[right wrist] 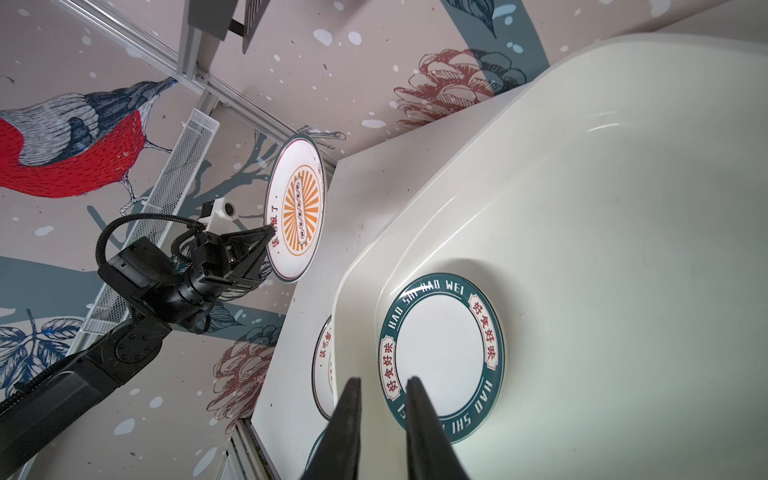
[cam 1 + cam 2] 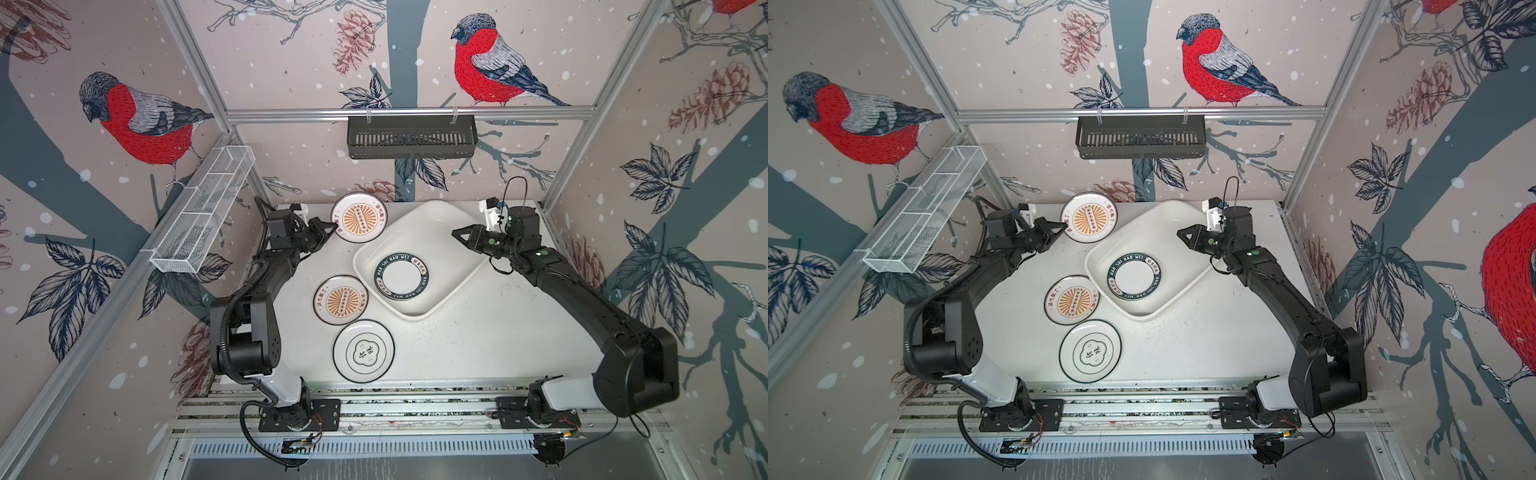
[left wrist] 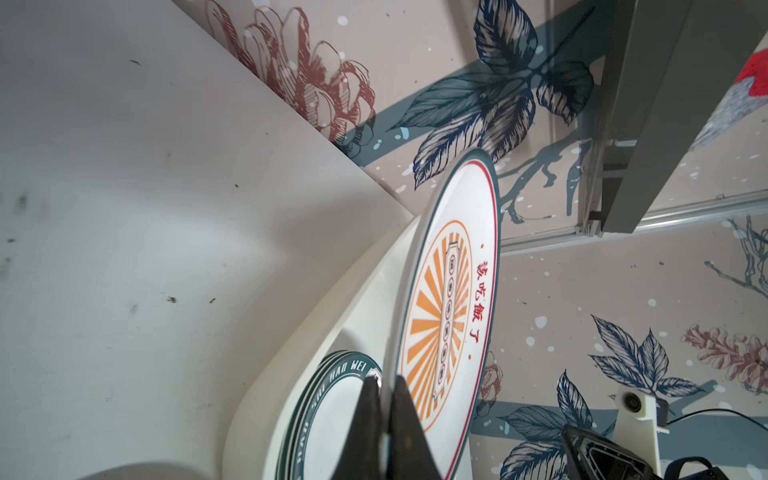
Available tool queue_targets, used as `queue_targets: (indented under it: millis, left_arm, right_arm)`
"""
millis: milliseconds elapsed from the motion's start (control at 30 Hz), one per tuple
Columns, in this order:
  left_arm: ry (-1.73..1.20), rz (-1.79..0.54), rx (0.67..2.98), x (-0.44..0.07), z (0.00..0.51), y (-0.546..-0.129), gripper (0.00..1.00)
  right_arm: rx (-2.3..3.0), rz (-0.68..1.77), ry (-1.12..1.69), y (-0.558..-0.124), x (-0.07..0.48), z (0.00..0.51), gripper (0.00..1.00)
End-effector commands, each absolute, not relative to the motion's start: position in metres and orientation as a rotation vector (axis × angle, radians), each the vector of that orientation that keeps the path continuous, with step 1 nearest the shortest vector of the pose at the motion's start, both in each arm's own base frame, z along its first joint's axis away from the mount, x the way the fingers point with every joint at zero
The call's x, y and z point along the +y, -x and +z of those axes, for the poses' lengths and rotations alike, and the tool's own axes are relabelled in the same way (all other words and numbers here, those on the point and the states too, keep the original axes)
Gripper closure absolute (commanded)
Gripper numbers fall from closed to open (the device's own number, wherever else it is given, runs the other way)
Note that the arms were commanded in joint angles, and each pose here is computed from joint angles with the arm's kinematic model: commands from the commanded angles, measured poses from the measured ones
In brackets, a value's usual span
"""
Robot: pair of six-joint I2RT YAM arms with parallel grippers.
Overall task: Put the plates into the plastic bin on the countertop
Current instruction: 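Lift the sunburst plate over the bin with left gripper while right gripper draws back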
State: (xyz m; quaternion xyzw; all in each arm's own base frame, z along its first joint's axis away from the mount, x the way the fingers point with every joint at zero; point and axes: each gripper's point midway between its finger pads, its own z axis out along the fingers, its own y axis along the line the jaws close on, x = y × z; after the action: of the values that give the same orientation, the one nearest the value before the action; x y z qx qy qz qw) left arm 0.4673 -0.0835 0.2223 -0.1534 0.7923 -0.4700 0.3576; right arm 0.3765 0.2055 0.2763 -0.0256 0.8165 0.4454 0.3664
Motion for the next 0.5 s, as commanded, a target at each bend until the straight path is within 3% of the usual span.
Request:
queue_targets:
  millis: [0,467]
  left_arm:
    - [0.320,-1.213,2.051,-0.105,0.228,-0.466,1.00]
    - [0.087,-1.298,2.147,-0.227,0.205,-0.471,1.00]
  right_arm:
    - [2.090,1.121,0.052,-0.369,0.197,0.282,0.78]
    - [2.048,1.051,-0.023,-0.326,0.165,0.302,0.78]
